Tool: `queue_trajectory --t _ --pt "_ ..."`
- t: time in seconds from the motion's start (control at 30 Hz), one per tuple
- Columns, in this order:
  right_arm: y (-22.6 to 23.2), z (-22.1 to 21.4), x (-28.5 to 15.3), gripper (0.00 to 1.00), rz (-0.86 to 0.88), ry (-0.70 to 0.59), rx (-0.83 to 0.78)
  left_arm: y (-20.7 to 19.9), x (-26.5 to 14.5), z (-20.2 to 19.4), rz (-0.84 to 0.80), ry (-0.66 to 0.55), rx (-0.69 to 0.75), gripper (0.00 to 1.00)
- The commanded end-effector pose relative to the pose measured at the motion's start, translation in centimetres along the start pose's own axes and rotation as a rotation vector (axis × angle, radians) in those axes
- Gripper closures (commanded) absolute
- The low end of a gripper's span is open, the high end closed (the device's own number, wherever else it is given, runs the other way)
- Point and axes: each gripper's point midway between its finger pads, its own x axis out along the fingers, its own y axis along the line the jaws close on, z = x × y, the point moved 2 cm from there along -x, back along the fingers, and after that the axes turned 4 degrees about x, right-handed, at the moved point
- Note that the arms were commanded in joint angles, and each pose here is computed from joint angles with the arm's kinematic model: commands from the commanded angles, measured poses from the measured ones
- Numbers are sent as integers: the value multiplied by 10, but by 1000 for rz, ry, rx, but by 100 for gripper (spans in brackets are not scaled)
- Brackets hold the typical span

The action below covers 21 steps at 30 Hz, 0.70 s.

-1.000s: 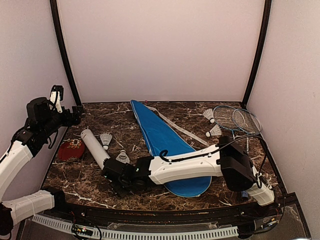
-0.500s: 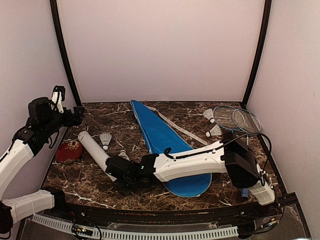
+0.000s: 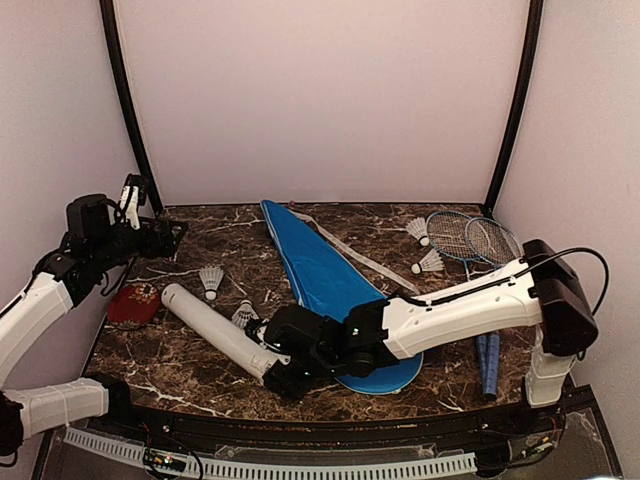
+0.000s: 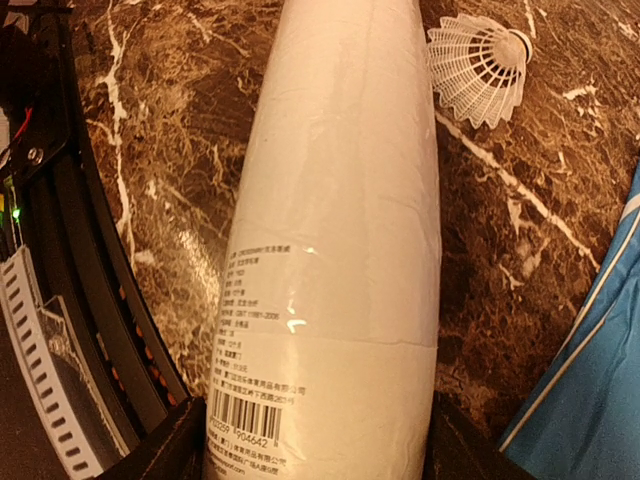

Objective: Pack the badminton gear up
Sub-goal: Pick up the shuttle tube from the center of the board, then place the shuttle tube at the center of the board.

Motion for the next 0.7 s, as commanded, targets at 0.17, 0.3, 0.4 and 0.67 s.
queue_trajectory --t 0.17,0.3,0.4,0.67 --pt "1 -37 -32 43 201 -30 -49 -100 7 -12 -398 11 170 1" --pt "-4 -65 -43 43 237 -4 -92 -143 0 -39 -548 66 311 1" --pt "-10 -81 -47 42 235 8 -106 -169 -15 -65 -677 89 401 1" --pt "-24 -101 -37 38 193 -6 -88 -209 -33 -122 -768 144 665 1"
